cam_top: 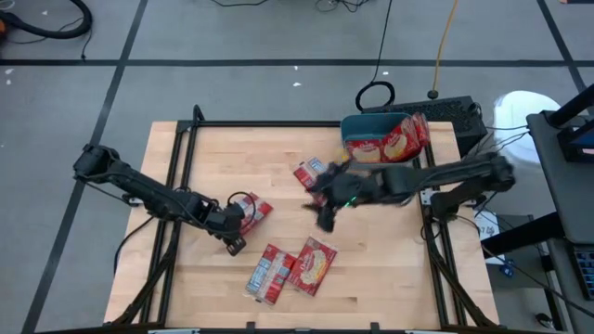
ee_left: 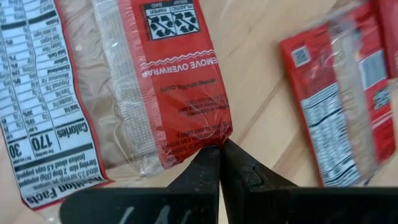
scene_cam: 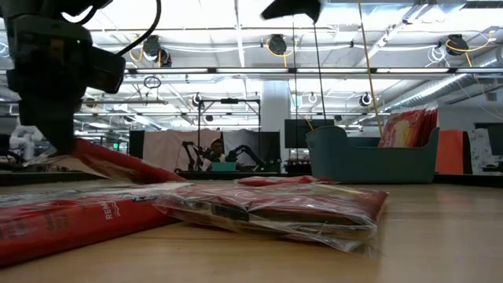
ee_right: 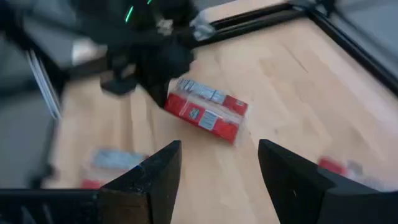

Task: Sort popcorn bags into baskets
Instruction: Put the popcorn bag into the blue bin

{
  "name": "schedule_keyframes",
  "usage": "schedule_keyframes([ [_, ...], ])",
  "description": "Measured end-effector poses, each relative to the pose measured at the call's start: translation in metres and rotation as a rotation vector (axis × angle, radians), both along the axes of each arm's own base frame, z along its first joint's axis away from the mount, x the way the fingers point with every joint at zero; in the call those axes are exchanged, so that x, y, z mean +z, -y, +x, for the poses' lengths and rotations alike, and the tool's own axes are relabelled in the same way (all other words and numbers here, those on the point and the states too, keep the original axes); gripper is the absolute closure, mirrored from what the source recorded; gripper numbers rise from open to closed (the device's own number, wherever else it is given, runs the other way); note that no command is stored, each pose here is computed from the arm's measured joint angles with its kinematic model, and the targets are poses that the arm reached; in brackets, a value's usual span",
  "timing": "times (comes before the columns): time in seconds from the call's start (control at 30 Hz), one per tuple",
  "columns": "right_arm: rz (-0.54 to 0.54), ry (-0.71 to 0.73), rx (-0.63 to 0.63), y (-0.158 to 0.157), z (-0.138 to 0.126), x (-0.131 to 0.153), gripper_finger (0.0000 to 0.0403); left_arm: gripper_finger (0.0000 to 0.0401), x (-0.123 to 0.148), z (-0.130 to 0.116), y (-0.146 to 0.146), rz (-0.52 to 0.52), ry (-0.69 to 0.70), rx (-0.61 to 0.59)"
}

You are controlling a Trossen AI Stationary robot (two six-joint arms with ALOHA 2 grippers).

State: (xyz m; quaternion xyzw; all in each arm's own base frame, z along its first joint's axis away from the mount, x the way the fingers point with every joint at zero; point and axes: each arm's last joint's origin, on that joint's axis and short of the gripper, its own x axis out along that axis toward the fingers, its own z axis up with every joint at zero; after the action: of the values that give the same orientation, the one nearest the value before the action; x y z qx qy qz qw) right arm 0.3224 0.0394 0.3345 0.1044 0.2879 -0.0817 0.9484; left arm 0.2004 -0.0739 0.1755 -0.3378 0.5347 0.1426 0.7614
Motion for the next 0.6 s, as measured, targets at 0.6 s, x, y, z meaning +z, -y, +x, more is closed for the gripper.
schedule_keyframes([
  [0.6,-0.455,0.019,0.429,0.009,0.117,-0.145,0.0196,0.0401,0.001,0.004,-0.003,0.008,0.032,-0.014],
])
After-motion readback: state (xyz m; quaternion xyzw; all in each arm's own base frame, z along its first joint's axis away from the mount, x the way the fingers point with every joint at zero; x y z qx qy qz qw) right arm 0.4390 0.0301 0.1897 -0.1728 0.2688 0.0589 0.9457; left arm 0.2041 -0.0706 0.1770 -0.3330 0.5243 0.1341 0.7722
